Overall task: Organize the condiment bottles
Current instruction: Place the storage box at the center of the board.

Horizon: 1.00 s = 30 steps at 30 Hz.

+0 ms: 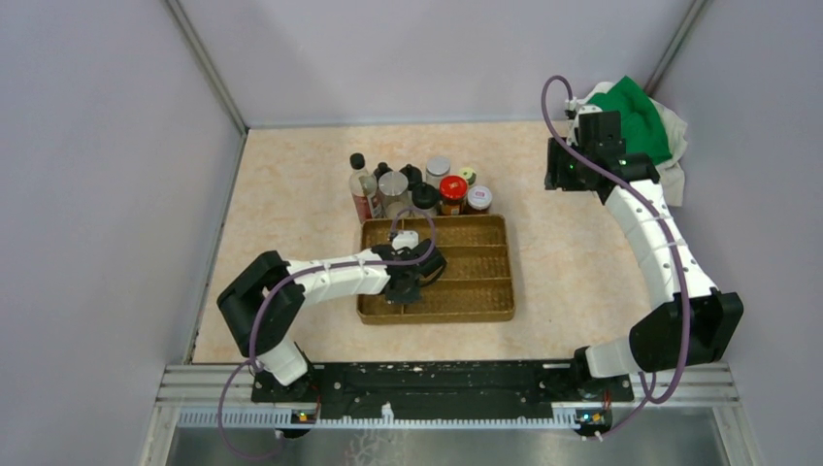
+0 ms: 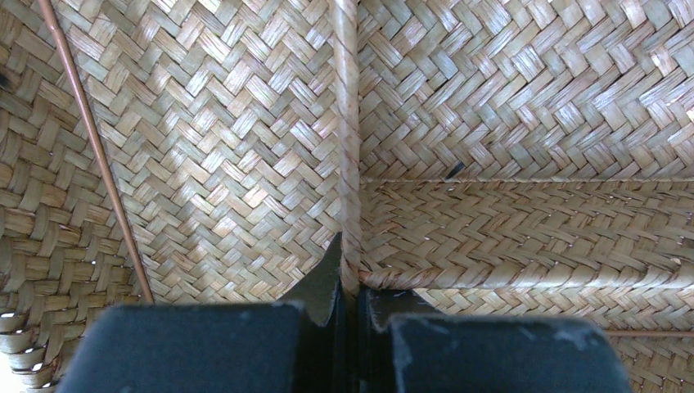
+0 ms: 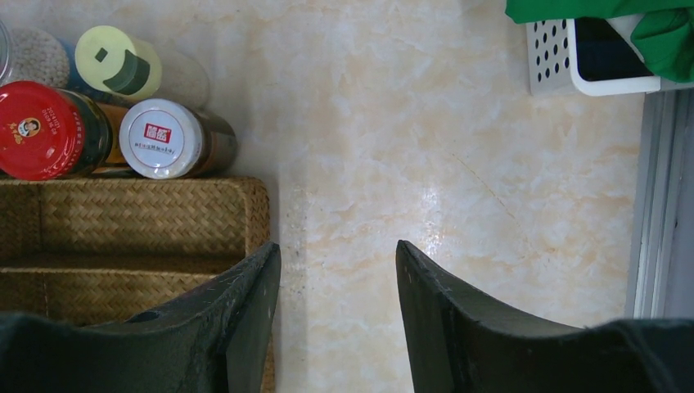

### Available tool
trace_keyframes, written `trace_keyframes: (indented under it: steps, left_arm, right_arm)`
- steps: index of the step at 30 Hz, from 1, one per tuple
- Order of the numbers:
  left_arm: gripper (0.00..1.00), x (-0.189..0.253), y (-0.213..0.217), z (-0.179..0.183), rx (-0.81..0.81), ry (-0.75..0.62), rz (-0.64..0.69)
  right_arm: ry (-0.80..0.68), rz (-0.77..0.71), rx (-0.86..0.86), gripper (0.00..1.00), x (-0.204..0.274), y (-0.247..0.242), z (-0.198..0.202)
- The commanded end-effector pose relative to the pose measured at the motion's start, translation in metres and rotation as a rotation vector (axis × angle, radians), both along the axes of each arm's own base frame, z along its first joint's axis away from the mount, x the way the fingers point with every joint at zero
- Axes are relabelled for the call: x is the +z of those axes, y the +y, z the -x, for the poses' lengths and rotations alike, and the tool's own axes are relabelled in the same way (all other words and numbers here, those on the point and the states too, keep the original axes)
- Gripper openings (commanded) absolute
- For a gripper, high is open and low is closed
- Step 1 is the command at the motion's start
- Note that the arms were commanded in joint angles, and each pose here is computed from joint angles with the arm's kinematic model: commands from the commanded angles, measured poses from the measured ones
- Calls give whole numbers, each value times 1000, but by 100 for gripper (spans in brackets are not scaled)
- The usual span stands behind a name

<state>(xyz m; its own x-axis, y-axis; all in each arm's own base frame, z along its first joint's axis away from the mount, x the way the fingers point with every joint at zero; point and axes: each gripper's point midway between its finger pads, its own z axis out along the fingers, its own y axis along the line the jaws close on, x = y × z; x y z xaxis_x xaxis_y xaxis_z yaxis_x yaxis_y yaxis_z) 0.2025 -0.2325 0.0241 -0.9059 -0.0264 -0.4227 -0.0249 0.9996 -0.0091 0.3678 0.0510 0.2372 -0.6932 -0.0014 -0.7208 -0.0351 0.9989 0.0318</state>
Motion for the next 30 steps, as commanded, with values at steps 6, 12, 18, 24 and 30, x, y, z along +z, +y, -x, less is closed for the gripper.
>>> trace_keyframes:
  steps: [6, 12, 18, 24, 30]
  left_arm:
    - [0, 3, 22, -28, 65, -68, -50]
    - [0, 1, 29, -33, 63, -68, -48]
    - [0, -4, 27, -38, 54, -63, -58]
    - [0, -4, 31, -46, 56, -67, -66]
    - [0, -4, 37, -55, 49, -70, -65]
  right_arm:
    - [-64, -6, 17, 54, 16, 5, -1]
    - [-59, -7, 17, 54, 14, 5, -1]
    - [-57, -2, 13, 54, 13, 4, -1]
    - [-50, 2, 10, 54, 8, 3, 0]
    - [-43, -1, 12, 54, 3, 3, 0]
